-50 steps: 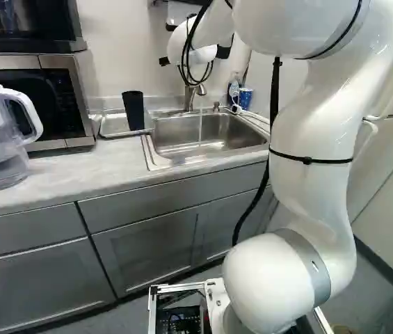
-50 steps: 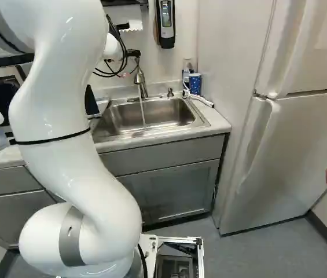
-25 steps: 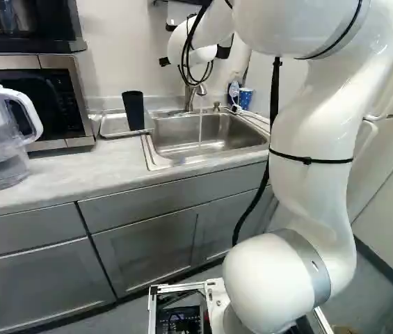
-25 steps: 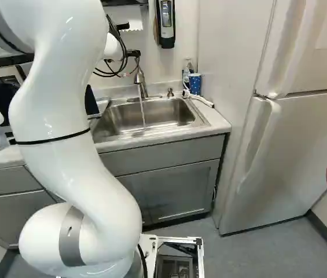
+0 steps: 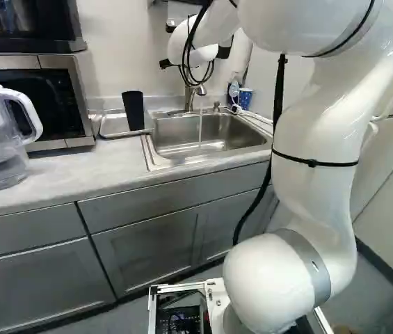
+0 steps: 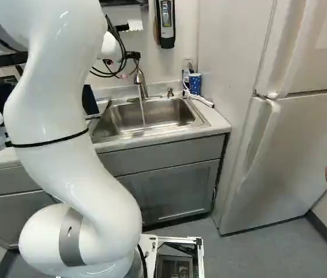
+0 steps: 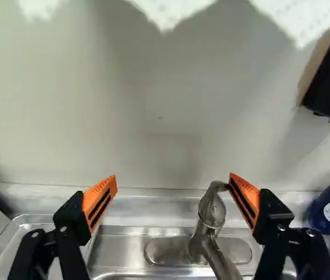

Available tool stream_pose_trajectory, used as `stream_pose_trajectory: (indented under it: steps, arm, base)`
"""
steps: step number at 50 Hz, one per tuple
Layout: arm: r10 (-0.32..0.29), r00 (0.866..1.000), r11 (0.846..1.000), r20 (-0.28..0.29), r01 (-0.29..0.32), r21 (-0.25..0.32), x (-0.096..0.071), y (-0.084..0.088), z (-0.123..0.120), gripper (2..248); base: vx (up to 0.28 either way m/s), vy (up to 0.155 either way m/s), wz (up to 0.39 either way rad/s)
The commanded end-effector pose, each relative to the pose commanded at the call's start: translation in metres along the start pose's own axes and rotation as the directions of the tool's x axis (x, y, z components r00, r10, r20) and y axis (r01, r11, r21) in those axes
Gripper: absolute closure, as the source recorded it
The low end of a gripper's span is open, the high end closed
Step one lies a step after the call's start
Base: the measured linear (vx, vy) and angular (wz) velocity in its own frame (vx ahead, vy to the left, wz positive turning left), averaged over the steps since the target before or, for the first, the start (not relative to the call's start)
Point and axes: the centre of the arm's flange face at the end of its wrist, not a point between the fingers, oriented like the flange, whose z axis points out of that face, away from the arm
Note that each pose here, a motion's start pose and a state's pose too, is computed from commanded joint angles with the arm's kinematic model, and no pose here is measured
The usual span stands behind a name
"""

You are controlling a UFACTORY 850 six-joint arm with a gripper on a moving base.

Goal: Rinse the cup and place it in the tray

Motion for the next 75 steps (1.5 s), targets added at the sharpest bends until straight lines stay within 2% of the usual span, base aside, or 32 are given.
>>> stream_pose_trajectory:
  steps: [16,34,57,67,75]
  arm:
    - [-0.001,1.000,1.000,0.026,0.001,0.002,-0.004,-0.002,-0.011,3]
    - [-0.001,1.000,1.000,0.028,0.001,0.005,-0.005,-0.004,-0.020,3]
    - [-0.005,0.999,1.000,0.033,0.004,0.017,-0.010,-0.012,-0.044,3]
    - [-0.005,0.999,1.000,0.032,0.004,0.017,-0.009,-0.012,-0.044,3]
    - [-0.004,1.000,1.000,0.020,0.004,0.015,-0.002,-0.011,-0.043,3]
  base:
    - [0.000,0.000,0.000]
    - [0.000,0.000,0.000]
    - [0.000,0.000,0.000]
    - [0.000,0.000,0.000]
    - [0.000,0.000,0.000]
